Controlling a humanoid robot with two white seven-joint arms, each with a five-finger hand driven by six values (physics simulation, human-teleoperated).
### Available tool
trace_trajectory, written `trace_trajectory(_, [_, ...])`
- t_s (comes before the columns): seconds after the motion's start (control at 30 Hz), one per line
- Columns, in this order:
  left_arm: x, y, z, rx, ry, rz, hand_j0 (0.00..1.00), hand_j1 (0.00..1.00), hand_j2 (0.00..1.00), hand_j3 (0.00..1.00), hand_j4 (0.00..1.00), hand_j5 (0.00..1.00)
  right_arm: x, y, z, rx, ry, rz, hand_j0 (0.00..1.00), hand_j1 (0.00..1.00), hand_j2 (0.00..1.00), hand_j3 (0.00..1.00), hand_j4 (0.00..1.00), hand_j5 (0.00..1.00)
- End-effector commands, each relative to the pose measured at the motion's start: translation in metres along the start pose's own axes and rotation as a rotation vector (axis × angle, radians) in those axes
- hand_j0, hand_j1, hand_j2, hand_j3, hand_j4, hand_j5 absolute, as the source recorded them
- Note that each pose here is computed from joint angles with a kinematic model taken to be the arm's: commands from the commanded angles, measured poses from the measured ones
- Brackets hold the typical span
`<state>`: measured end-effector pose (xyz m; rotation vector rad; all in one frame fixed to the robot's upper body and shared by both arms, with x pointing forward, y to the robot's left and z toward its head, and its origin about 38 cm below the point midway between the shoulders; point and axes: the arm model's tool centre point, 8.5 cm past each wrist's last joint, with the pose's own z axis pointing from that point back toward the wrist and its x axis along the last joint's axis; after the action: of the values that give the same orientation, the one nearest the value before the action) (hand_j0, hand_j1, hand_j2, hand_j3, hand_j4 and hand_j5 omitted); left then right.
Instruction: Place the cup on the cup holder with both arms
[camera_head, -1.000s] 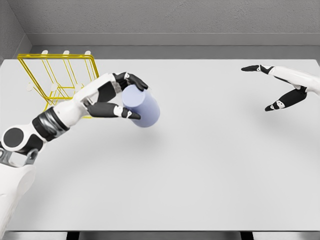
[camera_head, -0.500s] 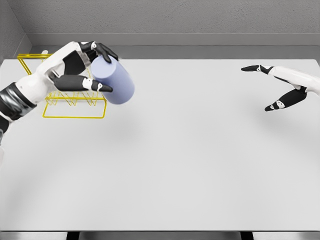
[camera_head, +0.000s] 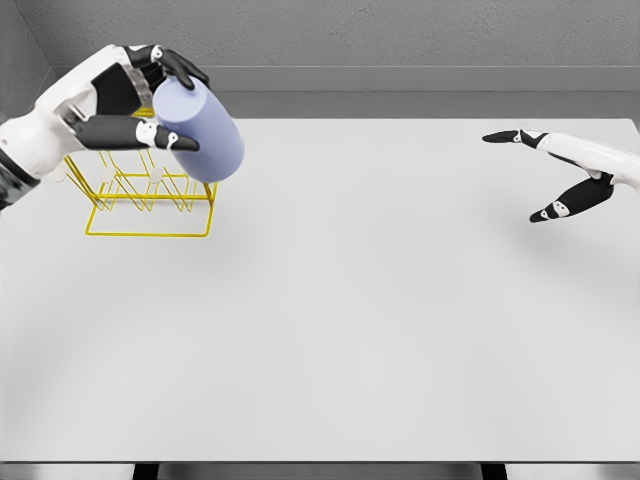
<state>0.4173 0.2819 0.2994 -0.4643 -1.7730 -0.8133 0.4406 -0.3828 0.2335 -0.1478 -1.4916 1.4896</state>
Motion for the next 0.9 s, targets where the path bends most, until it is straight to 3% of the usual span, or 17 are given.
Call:
trace_trajectory(0.0, [-0.003, 0.002, 0.001, 0.006, 0.007, 0.011, 0.39, 0.39, 0.39, 0.39, 0.39, 0.39, 0.000, -0.001, 0.000, -0.003, -0.001, -0.005, 1.00, 1.00, 1.00, 1.00, 1.00, 1.00])
trace_trajectory(0.33, [-0.002, 0.011, 0.002, 0.027, 0.010, 0.011, 0.39, 0.39, 0.39, 0.39, 0.39, 0.39, 0.000, -0.001, 0.000, -0.003, -0.001, -0.005, 1.00, 1.00, 1.00, 1.00, 1.00, 1.00])
trace_trajectory(0.87, [-0.014, 0.035, 0.020, 0.081, 0.081, 0.008, 0.38, 0.38, 0.38, 0.38, 0.38, 0.38, 0.000, -0.001, 0.001, -0.004, 0.000, -0.006, 1.00, 1.00, 1.00, 1.00, 1.00, 1.00])
